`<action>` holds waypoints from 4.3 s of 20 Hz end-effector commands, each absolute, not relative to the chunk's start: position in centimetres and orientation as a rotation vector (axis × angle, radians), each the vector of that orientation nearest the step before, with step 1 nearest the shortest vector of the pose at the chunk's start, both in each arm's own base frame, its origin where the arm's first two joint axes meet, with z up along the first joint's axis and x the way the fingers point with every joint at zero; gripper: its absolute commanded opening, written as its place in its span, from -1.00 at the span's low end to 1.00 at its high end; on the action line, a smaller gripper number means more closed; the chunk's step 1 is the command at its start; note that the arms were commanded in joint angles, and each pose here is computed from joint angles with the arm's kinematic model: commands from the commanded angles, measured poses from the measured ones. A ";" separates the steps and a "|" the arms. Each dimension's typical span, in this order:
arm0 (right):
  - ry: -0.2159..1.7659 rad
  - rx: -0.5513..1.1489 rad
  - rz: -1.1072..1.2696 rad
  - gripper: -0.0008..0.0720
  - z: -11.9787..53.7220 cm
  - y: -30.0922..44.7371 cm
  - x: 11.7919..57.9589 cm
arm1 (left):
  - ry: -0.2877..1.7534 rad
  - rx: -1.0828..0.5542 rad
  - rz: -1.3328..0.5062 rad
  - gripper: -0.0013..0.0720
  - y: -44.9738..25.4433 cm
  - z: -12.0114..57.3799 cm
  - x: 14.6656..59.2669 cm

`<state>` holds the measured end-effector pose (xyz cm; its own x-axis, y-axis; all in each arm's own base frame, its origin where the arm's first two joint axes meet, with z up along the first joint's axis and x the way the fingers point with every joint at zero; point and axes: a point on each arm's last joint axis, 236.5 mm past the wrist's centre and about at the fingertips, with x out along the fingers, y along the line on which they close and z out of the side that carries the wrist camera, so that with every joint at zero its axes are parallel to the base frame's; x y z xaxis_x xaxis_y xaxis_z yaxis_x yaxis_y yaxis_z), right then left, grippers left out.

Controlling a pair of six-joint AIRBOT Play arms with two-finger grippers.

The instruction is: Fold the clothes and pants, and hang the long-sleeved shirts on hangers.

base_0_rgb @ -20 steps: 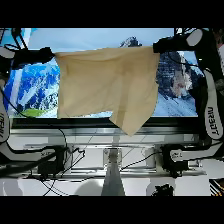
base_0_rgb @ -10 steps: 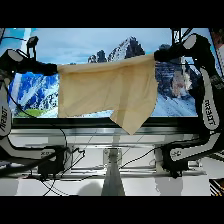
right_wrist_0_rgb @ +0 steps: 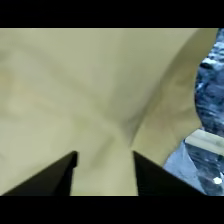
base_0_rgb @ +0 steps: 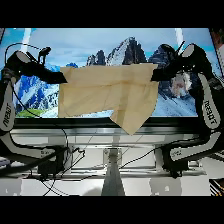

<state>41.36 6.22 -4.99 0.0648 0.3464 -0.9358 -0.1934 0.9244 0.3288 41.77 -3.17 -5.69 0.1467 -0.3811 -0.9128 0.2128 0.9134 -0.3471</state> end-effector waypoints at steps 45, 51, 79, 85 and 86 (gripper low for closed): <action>1.489 0.743 0.449 -0.94 -11.3 12.7 21.1 | 1.498 -0.433 -0.156 0.65 3.2 -8.5 21.1; 1.381 0.469 0.556 -0.94 -9.3 15.9 24.2 | 1.489 -0.615 -0.196 0.65 1.2 -10.6 23.1; 0.692 0.612 0.166 -0.94 3.5 10.9 47.7 | 0.626 -0.697 -0.254 -0.94 -0.3 4.4 48.6; 0.684 0.596 0.138 -0.94 1.1 10.7 54.5 | 0.609 -0.589 -0.138 -0.94 -3.5 0.6 54.3; 0.692 0.596 0.131 -0.91 0.2 10.7 55.1 | 0.622 -0.586 -0.125 -0.92 -3.5 -0.4 54.5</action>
